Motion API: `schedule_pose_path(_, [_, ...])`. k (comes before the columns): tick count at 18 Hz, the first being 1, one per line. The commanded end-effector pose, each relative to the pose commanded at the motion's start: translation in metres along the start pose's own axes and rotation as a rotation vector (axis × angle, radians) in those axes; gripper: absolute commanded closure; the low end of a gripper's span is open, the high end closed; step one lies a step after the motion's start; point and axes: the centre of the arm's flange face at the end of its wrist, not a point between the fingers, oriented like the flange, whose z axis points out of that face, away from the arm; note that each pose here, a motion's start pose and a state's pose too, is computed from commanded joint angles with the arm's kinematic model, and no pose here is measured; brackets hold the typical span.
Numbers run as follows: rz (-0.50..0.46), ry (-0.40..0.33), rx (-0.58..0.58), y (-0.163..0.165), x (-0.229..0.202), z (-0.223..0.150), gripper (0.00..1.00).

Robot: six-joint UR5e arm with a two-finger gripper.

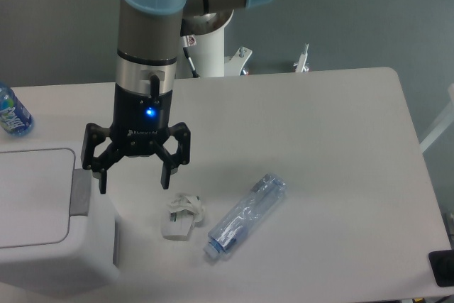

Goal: Open the trash can
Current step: 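Lower the open gripper onto the white bin lid's edge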

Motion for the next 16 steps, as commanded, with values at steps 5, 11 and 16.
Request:
schedule_pose_path(5, [0.006, 0.003, -0.002, 0.001, 0.003, 0.002, 0.00])
schedule_pose_path(11, [0.025, 0.009, -0.009, 0.006, 0.011, 0.004, 0.00])
schedule_pose_path(16, [0.028, 0.008, -0.017, 0.008, 0.012, 0.008, 0.00])
